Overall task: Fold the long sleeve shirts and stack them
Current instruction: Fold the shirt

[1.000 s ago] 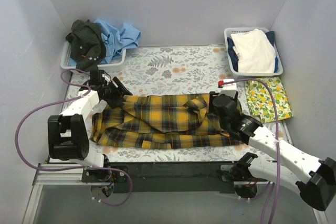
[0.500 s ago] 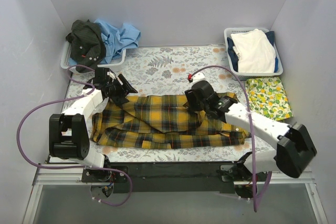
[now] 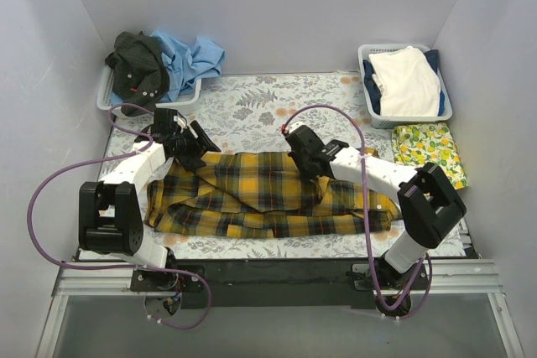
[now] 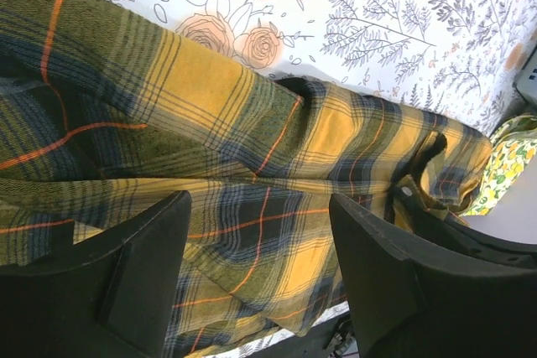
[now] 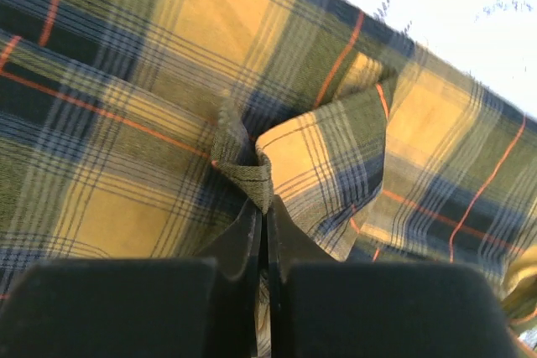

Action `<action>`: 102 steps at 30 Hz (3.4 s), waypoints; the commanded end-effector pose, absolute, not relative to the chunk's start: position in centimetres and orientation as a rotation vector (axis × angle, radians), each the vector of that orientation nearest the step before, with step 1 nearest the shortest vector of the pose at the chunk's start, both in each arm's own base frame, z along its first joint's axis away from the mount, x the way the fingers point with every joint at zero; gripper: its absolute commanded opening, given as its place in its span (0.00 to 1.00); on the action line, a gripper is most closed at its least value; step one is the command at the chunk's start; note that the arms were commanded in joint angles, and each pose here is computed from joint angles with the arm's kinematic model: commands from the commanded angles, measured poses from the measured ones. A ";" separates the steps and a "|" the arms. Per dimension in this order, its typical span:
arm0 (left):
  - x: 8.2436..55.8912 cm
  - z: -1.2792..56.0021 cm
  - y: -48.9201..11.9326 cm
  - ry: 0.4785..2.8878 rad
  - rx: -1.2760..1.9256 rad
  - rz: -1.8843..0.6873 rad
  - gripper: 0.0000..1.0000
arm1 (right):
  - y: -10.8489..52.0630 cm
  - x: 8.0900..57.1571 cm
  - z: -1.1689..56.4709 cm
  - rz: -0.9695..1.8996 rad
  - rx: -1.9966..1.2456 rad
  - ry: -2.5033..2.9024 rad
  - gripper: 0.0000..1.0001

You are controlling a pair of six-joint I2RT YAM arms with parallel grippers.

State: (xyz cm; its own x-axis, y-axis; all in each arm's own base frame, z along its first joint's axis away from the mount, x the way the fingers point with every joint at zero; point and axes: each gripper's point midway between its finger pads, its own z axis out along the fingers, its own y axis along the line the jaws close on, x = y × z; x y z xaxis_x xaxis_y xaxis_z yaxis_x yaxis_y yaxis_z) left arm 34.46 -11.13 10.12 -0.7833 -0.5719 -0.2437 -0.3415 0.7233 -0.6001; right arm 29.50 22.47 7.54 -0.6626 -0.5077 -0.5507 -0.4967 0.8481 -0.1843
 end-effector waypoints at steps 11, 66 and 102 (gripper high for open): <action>34.9 10.9 -10.8 2.516 -0.637 -0.718 0.66 | 12.3 24.1 10.2 -0.122 0.013 2.328 0.01; 35.1 10.3 -10.4 2.547 -0.608 -0.675 0.66 | 9.5 30.0 8.1 -0.028 0.279 2.461 0.74; 36.1 12.4 -9.7 2.485 -0.615 -0.628 0.66 | 9.1 34.2 12.9 -0.051 0.218 2.260 0.01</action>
